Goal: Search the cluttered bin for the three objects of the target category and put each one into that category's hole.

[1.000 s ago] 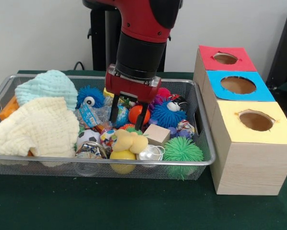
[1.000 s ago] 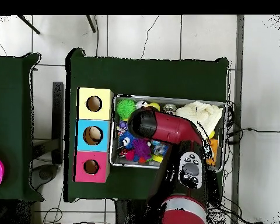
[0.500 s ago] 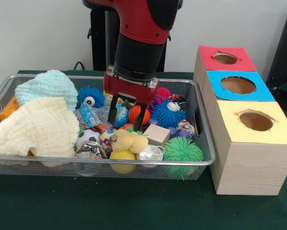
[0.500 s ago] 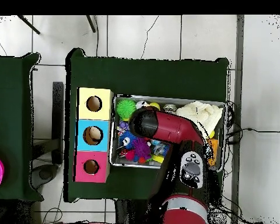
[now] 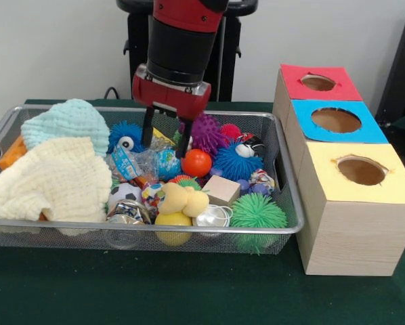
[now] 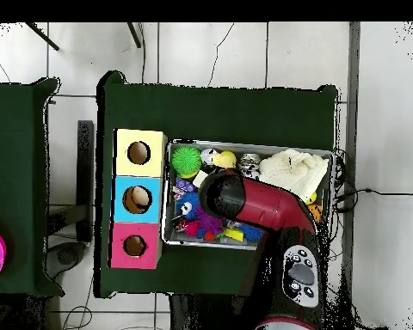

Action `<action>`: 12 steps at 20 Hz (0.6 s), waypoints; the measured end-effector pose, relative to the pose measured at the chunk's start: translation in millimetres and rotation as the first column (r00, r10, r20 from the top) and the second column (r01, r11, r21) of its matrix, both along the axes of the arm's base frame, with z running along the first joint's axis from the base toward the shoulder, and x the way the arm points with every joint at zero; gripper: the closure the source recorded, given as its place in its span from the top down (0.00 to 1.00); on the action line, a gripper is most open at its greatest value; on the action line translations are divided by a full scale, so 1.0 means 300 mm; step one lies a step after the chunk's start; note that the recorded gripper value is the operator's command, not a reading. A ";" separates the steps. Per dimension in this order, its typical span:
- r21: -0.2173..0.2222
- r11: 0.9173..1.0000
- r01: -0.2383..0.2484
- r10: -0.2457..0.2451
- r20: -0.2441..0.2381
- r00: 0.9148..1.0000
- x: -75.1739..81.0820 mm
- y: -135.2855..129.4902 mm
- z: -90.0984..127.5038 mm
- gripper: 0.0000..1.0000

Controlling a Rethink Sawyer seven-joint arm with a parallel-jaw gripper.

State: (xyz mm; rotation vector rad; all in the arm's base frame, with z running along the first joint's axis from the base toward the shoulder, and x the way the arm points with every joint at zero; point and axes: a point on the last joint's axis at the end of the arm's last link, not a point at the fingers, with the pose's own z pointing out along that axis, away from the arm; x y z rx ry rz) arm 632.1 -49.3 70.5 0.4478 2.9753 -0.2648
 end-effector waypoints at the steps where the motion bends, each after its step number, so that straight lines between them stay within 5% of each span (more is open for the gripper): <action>1: 0.002 1.000 0.007 -0.007 -0.001 1.000 -0.014 -0.007 0.015 1.00; 12: 0.000 1.000 0.006 -0.006 0.018 1.000 0.021 -0.014 0.048 1.00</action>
